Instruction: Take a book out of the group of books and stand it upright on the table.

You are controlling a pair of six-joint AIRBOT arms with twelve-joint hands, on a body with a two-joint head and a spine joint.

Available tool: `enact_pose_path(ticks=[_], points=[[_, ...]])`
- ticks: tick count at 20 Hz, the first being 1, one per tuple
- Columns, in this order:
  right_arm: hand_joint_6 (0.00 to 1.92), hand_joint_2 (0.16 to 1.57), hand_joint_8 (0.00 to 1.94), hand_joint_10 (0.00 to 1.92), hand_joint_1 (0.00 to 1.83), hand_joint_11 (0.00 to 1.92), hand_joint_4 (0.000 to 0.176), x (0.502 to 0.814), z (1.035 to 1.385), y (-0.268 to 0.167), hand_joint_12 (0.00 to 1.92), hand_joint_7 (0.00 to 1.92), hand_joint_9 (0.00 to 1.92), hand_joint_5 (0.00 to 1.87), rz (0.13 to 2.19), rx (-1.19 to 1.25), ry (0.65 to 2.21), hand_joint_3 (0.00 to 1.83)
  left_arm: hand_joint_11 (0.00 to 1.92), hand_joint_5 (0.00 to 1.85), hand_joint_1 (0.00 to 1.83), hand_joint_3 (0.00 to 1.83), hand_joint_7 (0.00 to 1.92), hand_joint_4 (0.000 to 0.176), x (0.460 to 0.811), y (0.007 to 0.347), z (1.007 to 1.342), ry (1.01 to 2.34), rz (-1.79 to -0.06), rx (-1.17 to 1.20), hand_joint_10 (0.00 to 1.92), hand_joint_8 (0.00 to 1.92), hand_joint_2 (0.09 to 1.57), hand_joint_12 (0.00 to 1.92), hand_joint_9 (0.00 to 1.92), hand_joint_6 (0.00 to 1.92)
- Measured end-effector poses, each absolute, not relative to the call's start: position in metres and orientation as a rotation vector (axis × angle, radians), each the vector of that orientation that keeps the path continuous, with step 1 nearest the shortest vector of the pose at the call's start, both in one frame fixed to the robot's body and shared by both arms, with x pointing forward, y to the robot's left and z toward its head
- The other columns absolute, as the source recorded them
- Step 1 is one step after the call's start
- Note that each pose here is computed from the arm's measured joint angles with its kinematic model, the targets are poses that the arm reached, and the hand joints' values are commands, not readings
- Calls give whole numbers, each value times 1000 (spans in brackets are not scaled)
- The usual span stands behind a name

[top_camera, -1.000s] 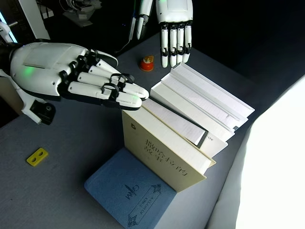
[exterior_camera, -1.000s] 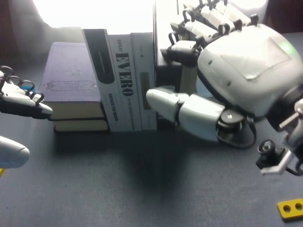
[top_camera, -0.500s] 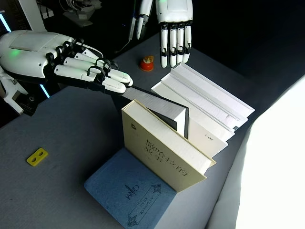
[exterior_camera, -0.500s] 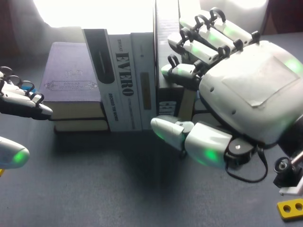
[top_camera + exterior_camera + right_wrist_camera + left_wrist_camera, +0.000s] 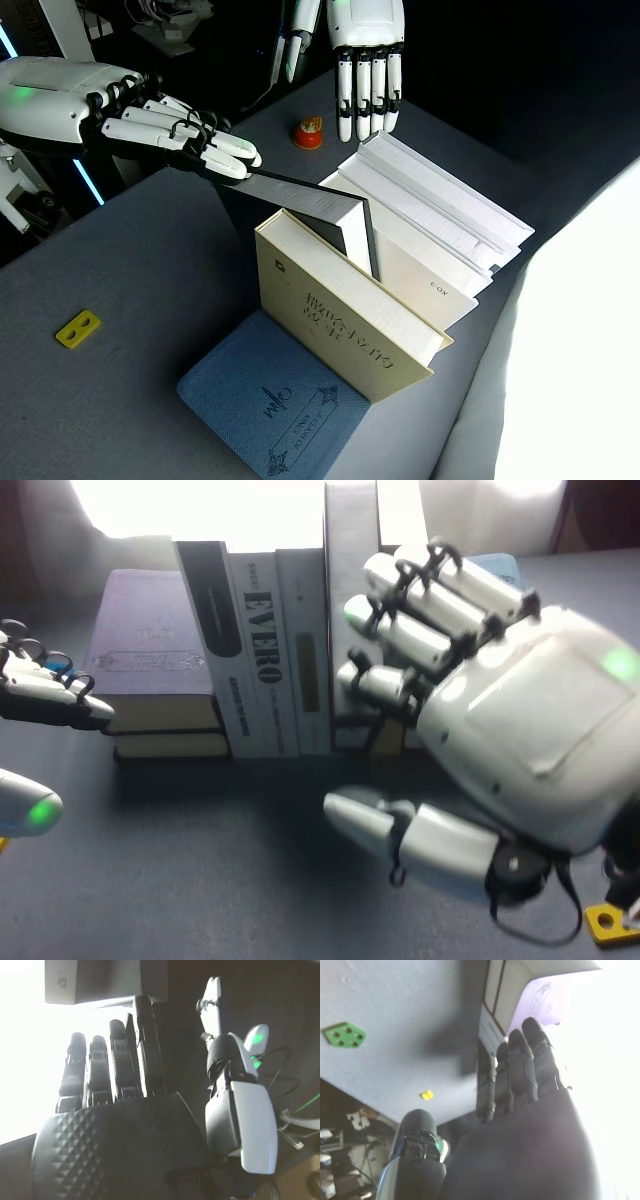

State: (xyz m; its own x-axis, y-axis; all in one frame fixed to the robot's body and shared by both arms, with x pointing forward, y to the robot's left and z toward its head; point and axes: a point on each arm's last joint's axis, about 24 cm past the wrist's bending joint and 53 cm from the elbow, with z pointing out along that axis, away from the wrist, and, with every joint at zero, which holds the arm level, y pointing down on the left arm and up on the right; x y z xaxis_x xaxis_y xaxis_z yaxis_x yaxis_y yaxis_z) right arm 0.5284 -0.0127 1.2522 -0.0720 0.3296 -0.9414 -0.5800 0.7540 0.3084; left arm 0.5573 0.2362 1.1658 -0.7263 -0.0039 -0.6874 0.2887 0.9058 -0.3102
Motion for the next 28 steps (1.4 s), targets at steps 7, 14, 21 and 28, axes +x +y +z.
enact_pose_path(ticks=[7, 14, 21, 28], points=[[17, 1233, 10, 7, 0, 0, 0, 518, 1212, -5, 138, 267, 37, 688, 756, -292, 1608, 1, 0, 147, 0, 0, 122, 20, 557, 236, 1166, 2336, -521, 203, 5, 2, 1284, 569, 158, 9], [12, 1228, 11, 14, 0, 0, 0, 511, 1191, -3, 149, 296, 66, 681, 734, -360, 1656, 0, 0, 157, 0, 0, 145, 17, 557, 236, 1166, 2336, -521, 202, 4, 2, 1286, 573, 166, 3], [6, 1225, 1, 5, 0, 0, 0, 517, 1163, -1, 186, 270, 59, 677, 713, -415, 1708, 0, 0, 146, 0, 0, 144, 17, 557, 236, 1166, 2336, -521, 203, 3, 2, 1286, 634, 174, 1], [5, 1226, 0, 6, 0, 0, 0, 510, 1149, 0, 128, 232, 55, 651, 716, -449, 1736, 0, 0, 188, 0, 0, 183, 20, 557, 236, 1166, 2336, -521, 203, 5, 2, 1284, 691, 208, 6]])
